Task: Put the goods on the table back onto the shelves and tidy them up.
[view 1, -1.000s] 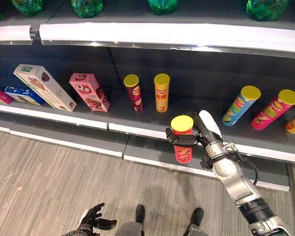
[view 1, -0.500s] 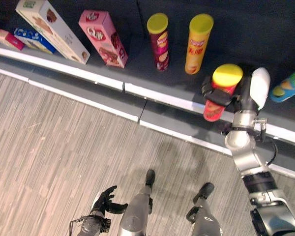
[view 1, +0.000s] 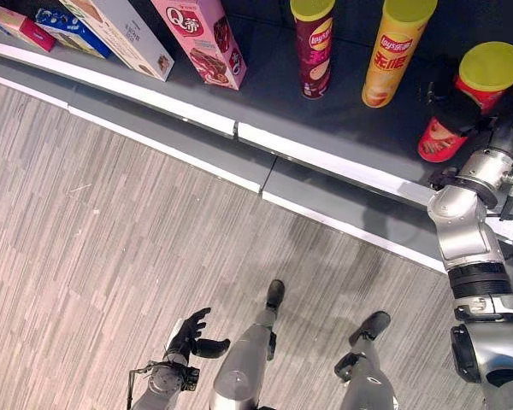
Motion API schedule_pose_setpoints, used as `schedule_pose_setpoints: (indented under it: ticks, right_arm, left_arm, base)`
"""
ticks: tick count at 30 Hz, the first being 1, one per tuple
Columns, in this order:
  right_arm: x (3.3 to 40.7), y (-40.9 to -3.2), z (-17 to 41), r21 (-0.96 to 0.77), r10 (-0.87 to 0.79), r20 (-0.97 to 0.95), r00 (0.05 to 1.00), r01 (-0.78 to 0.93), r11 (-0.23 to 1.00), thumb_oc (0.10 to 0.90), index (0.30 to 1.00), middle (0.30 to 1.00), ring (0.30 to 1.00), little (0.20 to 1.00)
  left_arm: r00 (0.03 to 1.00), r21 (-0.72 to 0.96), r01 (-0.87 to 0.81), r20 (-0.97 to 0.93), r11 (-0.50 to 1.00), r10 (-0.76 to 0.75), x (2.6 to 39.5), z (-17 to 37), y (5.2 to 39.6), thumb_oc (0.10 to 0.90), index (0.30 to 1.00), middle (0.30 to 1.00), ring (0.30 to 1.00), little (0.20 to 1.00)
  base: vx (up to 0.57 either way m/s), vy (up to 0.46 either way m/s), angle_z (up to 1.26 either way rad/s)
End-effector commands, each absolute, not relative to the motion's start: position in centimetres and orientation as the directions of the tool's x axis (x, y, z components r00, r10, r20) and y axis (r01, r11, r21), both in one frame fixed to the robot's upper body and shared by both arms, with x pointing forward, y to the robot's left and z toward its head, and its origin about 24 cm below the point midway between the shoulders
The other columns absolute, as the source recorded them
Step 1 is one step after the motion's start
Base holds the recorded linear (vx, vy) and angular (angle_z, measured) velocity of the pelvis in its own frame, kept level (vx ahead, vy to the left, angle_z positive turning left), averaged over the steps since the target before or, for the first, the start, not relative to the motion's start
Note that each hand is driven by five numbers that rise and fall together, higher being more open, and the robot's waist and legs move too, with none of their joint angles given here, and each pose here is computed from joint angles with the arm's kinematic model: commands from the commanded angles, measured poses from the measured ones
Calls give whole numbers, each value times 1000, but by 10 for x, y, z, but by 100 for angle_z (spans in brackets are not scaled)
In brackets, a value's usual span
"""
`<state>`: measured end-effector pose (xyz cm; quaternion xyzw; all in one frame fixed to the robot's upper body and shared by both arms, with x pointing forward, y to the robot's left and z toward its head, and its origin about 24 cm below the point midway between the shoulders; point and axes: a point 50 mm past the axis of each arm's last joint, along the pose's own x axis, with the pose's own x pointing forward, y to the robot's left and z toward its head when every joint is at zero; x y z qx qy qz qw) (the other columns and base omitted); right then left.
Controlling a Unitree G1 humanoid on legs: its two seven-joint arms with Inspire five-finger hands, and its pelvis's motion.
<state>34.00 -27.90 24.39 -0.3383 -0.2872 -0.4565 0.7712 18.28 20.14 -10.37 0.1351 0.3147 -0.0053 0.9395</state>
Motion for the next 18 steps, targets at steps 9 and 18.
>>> schedule_pose_setpoints:
  ticks: [9, 18]
  right_arm:
    - [319, -294, 312, -24, -454, 880, 137, 969, 246, 400, 300, 300, 300, 300]
    - [326, -284, 289, -68, -474, 859, 195, 960, 273, 800, 900, 900, 900, 900]
  left_arm:
    - [836, 350, 129, -542, 928, 88, 183, -95, 219, 800, 900, 900, 900, 900]
    - [831, 354, 130, -548, 926, 93, 183, -97, 216, 800, 900, 900, 900, 900]
  base:
    - [-8, -1, 1]
    - [0, 0, 0]
